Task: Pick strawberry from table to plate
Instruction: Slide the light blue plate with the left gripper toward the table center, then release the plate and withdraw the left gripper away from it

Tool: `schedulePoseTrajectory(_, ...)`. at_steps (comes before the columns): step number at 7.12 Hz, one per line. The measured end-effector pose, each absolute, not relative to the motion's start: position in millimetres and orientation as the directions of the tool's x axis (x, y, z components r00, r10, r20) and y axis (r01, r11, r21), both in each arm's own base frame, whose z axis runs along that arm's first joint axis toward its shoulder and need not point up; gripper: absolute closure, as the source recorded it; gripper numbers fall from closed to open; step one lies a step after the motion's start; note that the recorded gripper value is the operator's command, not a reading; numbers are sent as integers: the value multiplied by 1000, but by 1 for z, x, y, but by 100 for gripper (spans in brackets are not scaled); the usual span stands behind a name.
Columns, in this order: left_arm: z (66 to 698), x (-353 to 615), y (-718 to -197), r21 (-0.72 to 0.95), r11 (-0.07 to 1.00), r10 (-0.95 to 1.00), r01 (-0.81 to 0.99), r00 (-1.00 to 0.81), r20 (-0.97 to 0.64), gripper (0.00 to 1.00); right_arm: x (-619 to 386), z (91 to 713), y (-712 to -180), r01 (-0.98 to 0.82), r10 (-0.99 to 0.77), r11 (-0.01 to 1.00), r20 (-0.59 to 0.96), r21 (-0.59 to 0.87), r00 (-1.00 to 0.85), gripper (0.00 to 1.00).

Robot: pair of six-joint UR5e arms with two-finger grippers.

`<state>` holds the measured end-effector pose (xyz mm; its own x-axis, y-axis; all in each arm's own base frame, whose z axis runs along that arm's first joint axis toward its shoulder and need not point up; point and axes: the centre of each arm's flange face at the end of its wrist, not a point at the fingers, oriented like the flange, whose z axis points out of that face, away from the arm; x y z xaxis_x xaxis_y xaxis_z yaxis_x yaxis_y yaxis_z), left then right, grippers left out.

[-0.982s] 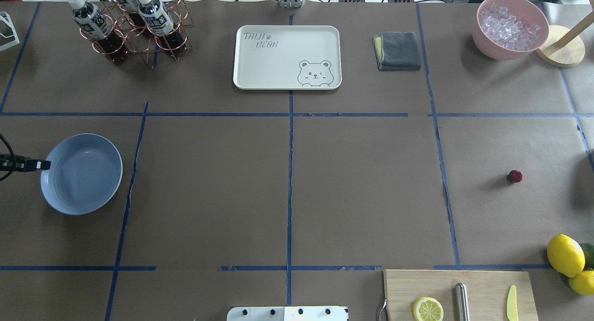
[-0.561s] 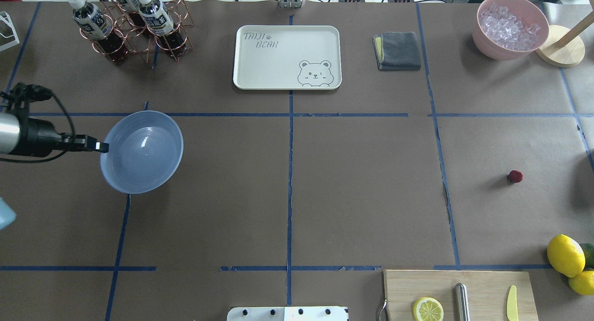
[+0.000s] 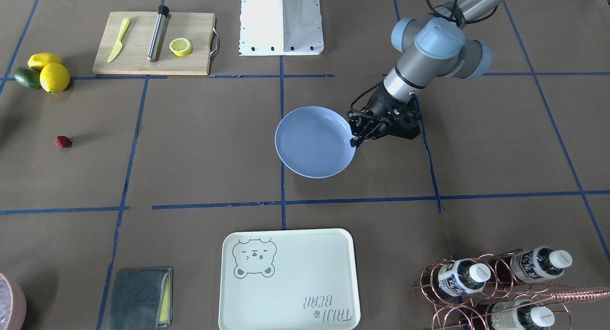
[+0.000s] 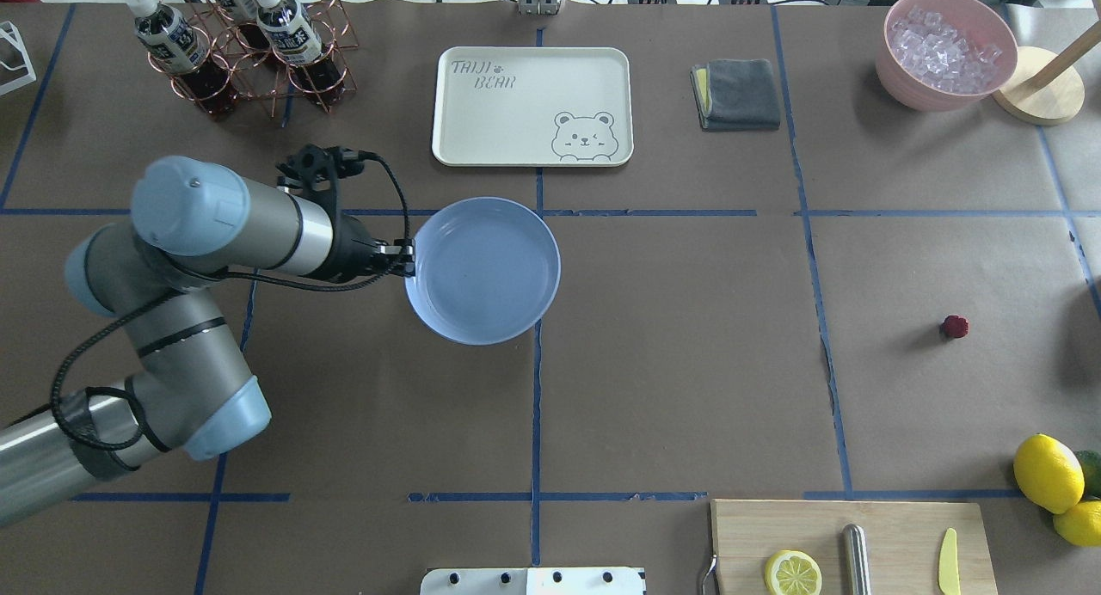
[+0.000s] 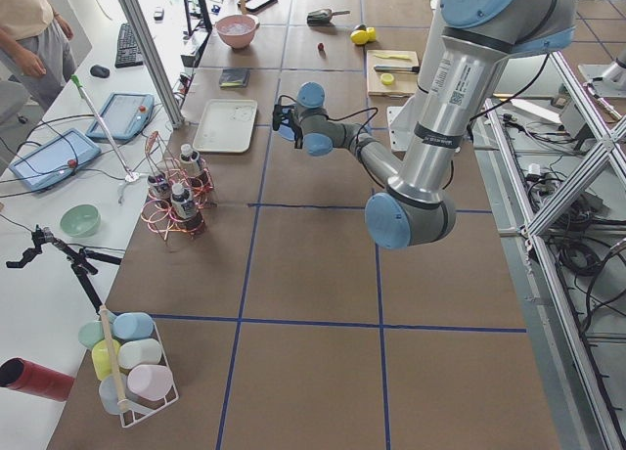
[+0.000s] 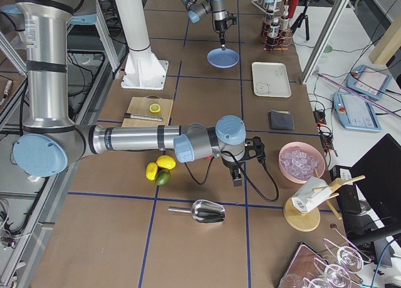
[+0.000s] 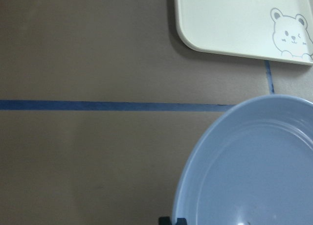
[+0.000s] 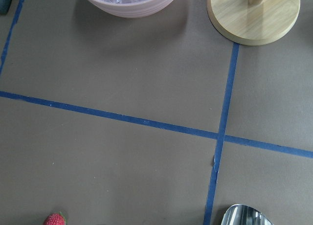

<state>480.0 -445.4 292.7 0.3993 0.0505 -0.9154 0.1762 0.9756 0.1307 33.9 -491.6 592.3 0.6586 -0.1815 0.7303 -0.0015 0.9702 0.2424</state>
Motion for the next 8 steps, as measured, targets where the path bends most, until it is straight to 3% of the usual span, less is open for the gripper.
schedulePoseTrajectory(2, 283, 536, -422, 135, 977, 53, 166, 425, -904, 100, 34, 593, -492, -3, -179, 971, 731, 240, 659, 0)
schedulePoseTrajectory(3, 284, 549, -415, 137, 978, 57, 158, 433, -900, 90, 34, 593, -492, -3, -179, 971, 731, 240, 659, 0)
schedulePoseTrajectory(4, 284, 556, -410, 139, 979, 61, 149, 435, -898, 32, 34, 593, -492, -2, -179, 971, 731, 240, 659, 0)
schedulePoseTrajectory(5, 284, 559, -407, 144, 979, 68, 142, 436, -897, 0, 34, 592, -492, -2, -181, 970, 730, 241, 659, 0)
schedulePoseTrajectory(8, 284, 519, -432, 239, 966, 166, 99, 471, -866, 0, 33, 582, -494, 2, -213, 959, 721, 283, 660, 0)
